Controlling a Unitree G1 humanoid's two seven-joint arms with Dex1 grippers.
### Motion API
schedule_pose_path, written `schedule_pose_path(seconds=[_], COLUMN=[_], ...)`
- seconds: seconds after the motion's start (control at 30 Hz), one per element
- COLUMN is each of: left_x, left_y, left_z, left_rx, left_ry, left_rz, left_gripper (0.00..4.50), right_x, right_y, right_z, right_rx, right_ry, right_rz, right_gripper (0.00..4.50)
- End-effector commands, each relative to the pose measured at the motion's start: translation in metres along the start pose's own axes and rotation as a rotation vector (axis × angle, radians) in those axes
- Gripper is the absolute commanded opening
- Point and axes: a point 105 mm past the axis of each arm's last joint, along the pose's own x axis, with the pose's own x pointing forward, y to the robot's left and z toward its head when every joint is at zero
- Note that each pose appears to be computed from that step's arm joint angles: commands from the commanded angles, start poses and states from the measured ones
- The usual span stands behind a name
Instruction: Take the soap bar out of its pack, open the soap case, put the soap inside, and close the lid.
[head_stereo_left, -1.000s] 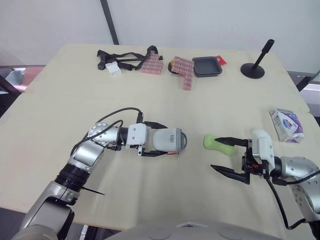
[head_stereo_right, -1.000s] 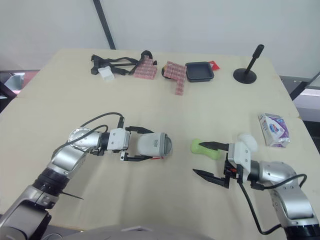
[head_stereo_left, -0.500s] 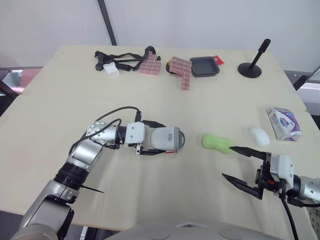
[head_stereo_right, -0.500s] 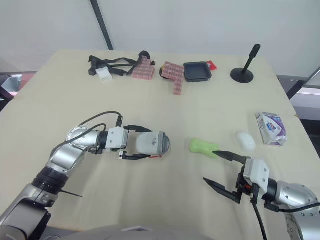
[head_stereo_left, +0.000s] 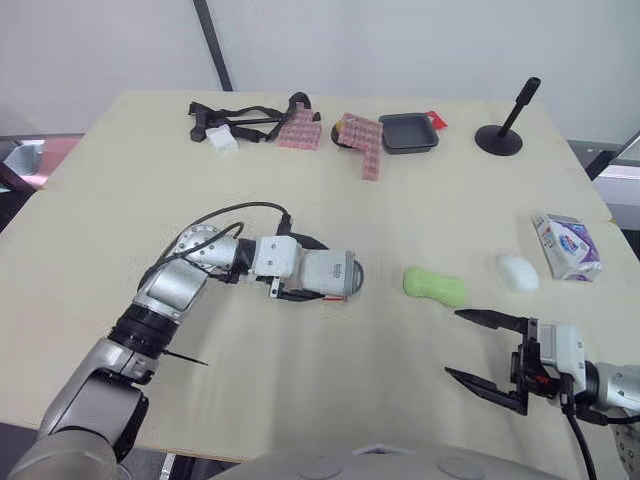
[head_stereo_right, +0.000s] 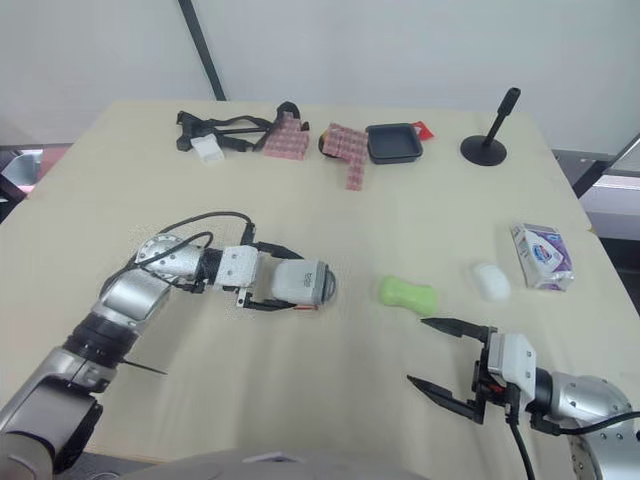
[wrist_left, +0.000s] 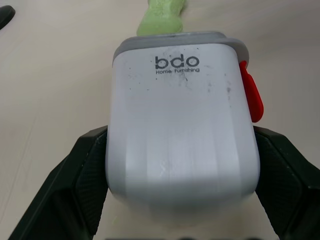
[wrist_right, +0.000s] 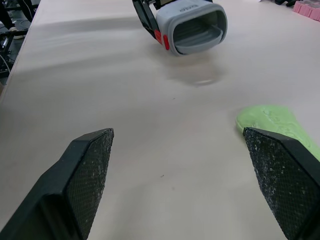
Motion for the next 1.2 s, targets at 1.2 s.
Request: schedule_pose_path(seconds=[1.2], left_x=[0.038], left_y=[0.025], left_z=[0.029], left_rx=[0.109], left_ry=[0.183], left_rz=[-0.133], left_gripper=[3.47], right_x=[-0.001], right_y=[0.002], right_z=[-0.001], right_rx=[0.038], right_ry=[-0.009], right_rz=[0.024], right_gripper=[4.46])
